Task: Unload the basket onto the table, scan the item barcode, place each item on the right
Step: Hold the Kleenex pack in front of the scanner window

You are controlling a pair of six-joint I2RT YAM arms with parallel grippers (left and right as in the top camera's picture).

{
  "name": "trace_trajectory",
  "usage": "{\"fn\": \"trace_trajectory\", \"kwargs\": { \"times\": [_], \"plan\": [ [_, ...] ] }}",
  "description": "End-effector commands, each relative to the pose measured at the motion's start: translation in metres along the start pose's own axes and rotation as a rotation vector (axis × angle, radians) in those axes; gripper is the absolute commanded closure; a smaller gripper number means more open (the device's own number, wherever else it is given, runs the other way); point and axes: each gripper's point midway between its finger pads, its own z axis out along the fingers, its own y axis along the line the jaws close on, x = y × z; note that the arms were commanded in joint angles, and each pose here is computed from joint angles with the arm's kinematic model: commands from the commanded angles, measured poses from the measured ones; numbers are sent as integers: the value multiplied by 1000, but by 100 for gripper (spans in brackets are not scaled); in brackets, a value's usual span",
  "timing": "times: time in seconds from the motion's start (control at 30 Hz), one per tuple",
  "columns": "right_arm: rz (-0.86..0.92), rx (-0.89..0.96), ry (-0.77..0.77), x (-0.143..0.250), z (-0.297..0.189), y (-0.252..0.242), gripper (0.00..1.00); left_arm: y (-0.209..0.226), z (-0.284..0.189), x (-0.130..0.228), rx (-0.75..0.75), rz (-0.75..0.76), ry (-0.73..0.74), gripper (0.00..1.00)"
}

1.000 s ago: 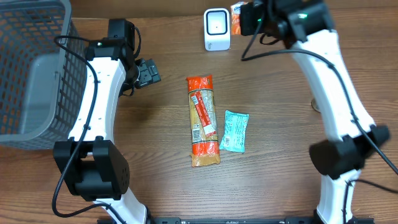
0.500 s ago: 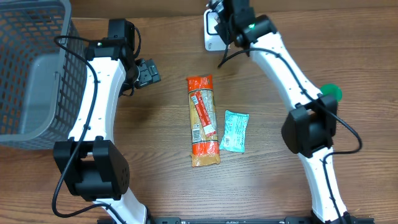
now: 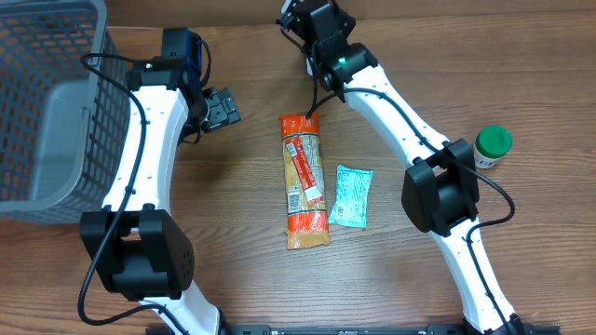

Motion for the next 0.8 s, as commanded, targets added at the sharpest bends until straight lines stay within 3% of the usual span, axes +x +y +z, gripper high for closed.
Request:
{"fn": "trace_trajectory", "kwargs": {
  "times": [0.0, 0.77],
  "plan": [
    [-60, -4, 50, 17, 17, 17, 96, -4, -13, -5, 16, 23, -37, 0],
    [-41, -20, 25, 15, 24, 26, 96, -4, -13, -5, 16, 23, -37, 0]
  ]
}}
